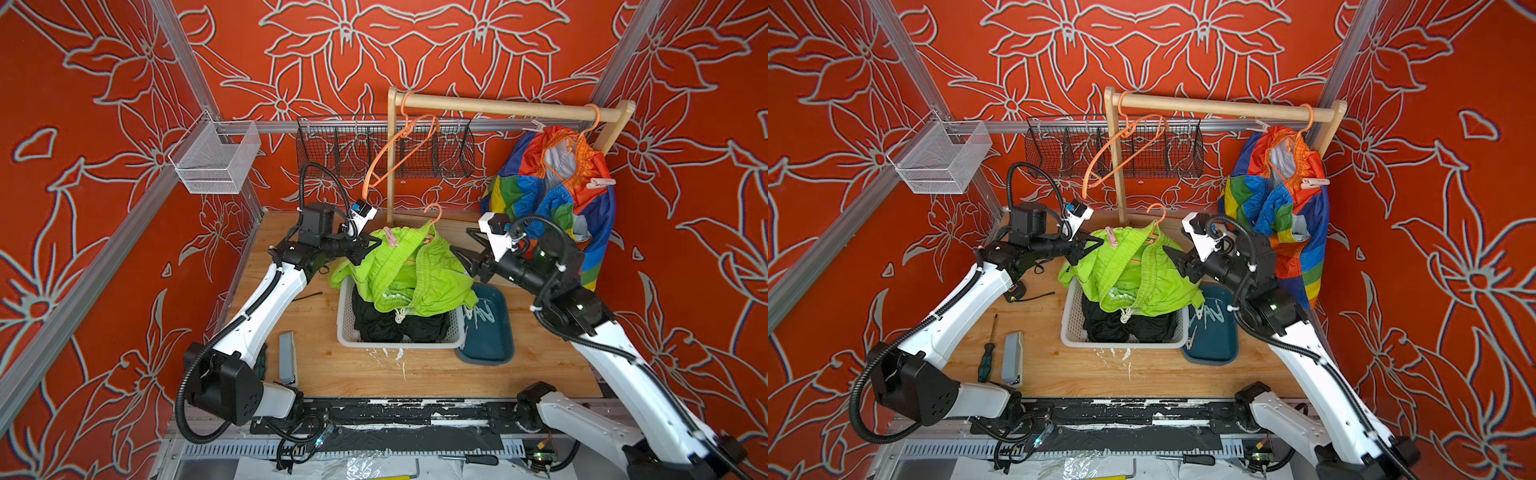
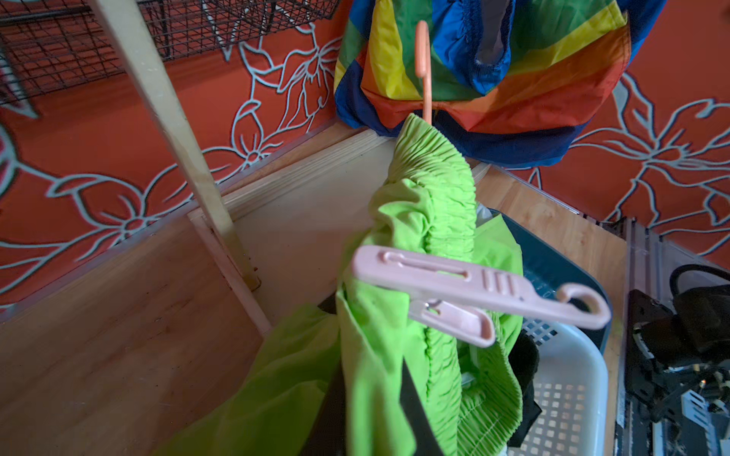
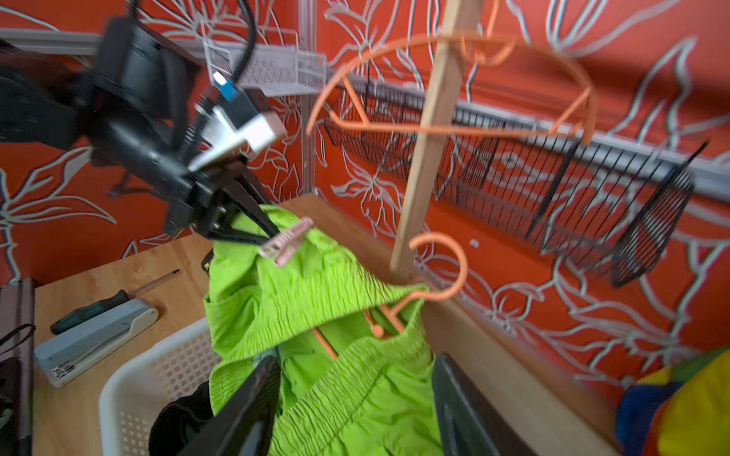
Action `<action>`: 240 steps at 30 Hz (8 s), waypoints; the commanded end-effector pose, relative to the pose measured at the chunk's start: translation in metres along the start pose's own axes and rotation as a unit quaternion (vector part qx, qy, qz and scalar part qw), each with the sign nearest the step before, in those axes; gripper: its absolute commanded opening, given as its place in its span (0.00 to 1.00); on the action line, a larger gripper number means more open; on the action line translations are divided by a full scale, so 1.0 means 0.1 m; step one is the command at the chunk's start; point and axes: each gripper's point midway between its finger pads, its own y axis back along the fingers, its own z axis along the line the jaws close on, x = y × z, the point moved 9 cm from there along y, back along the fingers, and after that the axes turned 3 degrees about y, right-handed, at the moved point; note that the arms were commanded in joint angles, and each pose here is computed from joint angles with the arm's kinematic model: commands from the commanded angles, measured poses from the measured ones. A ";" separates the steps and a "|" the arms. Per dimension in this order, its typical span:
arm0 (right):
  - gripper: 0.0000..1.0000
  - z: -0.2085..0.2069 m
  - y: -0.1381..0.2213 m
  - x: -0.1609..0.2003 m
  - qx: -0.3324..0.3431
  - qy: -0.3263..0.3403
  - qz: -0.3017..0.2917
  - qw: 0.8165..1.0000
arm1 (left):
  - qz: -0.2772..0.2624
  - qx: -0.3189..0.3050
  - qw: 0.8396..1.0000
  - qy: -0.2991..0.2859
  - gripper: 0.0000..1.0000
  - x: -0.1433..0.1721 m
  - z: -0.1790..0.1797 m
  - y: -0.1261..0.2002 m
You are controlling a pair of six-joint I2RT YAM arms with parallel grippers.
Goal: Remove the clothespins securing shorts to the hanger
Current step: Remove the clothespin from the hanger.
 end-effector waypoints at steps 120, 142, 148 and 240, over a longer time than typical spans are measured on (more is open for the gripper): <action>0.51 0.43 -1.47 0.49 0.074 0.336 0.058 0.937 | -0.044 0.013 0.999 -0.001 0.00 -0.21 -0.07 0.10; 0.63 0.57 -1.55 0.38 0.024 0.339 0.031 0.940 | -0.049 0.023 0.998 0.018 0.00 -0.23 0.02 0.11; 0.62 0.61 -1.62 0.39 0.011 0.341 0.033 0.939 | -0.047 0.025 0.998 0.022 0.00 -0.23 0.03 0.09; 0.10 0.54 -1.30 0.17 0.042 0.349 0.042 0.935 | -0.018 0.046 0.998 0.040 0.00 -0.21 0.10 0.07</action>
